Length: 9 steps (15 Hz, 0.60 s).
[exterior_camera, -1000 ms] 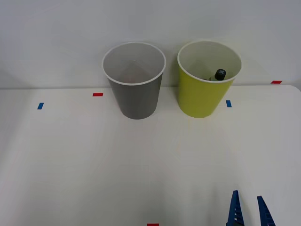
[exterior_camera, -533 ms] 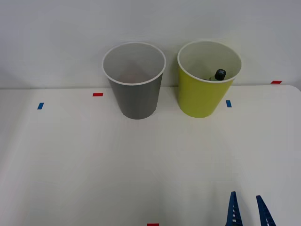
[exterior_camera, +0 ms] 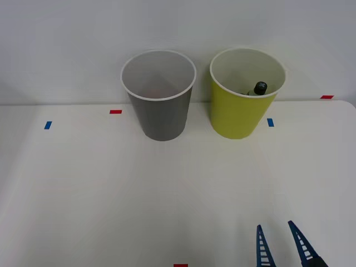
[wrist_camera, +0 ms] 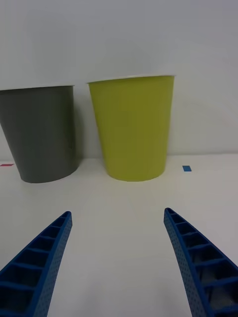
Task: Put cans in the gray bin, plastic bottles in the light green bin
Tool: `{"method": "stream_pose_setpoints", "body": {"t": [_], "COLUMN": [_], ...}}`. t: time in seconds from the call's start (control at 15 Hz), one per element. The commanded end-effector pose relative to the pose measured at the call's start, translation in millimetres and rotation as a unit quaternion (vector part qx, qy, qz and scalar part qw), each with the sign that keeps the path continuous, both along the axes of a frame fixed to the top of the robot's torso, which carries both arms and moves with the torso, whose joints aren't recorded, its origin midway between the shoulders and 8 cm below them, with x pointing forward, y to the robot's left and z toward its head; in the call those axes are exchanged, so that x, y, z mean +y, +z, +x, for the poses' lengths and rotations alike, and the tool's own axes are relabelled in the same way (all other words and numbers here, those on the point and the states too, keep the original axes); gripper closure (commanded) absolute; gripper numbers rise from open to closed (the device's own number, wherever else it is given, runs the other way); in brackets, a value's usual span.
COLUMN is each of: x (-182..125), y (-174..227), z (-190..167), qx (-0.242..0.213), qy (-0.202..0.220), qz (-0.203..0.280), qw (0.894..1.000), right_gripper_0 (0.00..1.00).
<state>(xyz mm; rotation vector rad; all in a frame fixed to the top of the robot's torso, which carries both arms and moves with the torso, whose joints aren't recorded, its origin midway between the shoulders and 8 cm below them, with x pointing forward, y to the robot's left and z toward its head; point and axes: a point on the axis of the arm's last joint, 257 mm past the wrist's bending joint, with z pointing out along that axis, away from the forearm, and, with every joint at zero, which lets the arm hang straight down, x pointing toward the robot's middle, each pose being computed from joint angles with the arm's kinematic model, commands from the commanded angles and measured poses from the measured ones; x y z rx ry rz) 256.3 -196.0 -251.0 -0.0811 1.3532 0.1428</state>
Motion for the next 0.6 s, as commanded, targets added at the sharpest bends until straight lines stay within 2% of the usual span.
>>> {"method": "stream_pose_setpoints", "body": {"t": [0.07,0.6], "x": [5.7,3.7], "y": [-1.4,-2.2], "z": [1.2,1.2], "qx": [0.001,0.001], "qy": [0.008,0.008], "qz": [-0.011,-0.025], "qw": [1.000,1.000], "right_gripper_0": [0.38,0.38]}}
